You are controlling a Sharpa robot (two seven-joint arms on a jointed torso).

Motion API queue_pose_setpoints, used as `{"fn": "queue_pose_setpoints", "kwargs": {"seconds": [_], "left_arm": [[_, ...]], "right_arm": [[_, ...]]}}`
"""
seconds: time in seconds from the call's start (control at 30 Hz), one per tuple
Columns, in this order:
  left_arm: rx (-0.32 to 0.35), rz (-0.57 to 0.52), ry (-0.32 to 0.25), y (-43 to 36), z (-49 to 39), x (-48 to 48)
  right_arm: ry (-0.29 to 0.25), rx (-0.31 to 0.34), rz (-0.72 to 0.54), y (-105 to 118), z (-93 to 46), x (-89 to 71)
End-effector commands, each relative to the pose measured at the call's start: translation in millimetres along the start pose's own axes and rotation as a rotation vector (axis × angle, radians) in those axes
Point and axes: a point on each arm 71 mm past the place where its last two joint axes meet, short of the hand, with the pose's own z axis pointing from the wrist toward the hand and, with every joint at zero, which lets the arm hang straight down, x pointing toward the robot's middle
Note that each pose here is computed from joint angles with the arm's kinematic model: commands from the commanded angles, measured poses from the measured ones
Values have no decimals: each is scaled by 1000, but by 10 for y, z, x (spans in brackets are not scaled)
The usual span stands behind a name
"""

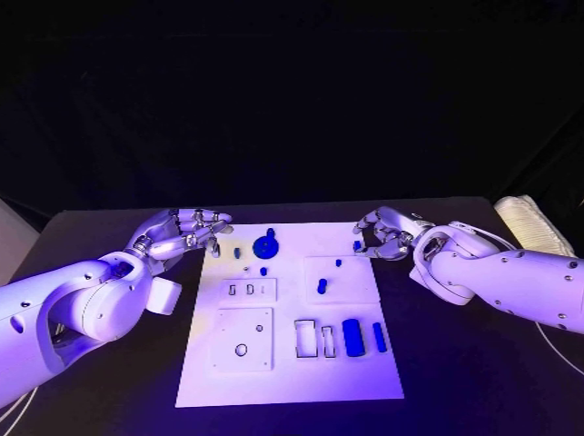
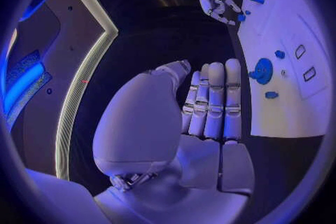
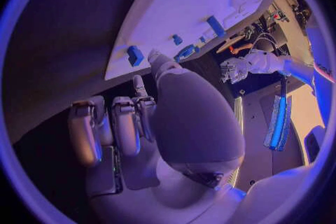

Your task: Assemble the parts on the task board

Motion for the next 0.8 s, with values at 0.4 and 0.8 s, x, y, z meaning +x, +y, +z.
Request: {"fn": "queue_pose_setpoints", "kwargs": {"seconds": [0.4, 0.8], "left_arm": [[7, -2, 19, -6, 6, 15], [6, -1, 17, -6, 2, 10]], "right_arm": [[36, 16, -22, -16, 30, 38], [49, 27, -24, -18, 73, 75]]}}
